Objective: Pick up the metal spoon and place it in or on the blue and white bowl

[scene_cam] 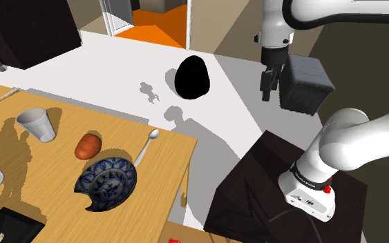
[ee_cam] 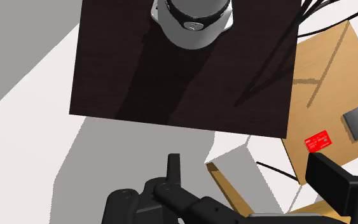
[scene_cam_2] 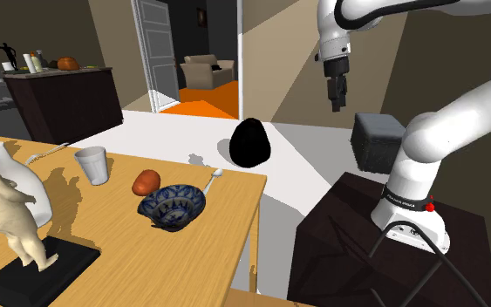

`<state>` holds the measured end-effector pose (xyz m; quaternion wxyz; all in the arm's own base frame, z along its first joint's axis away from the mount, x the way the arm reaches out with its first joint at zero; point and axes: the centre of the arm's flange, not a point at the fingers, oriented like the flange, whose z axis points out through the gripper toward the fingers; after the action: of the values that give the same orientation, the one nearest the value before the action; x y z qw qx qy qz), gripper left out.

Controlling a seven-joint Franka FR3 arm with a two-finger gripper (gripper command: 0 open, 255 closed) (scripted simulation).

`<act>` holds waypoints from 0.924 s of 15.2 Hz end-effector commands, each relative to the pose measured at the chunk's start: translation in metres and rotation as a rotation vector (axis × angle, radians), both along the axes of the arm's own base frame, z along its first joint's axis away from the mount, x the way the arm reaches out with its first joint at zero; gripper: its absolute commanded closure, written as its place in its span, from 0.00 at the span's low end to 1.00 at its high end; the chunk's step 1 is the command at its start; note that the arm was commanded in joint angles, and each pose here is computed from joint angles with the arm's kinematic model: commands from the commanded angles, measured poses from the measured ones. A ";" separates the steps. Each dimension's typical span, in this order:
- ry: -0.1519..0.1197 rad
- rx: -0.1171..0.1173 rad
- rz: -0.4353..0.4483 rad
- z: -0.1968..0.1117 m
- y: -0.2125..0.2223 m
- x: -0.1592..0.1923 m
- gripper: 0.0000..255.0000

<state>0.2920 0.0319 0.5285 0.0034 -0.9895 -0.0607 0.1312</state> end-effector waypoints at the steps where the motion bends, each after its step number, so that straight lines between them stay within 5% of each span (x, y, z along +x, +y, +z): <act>1: 0.000 0.000 0.000 0.000 0.000 0.000 0.00; 14: -0.035 0.014 0.099 -0.086 0.080 0.120 0.00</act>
<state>0.4040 0.1054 0.4493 0.0028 -0.9876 -0.1062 0.1153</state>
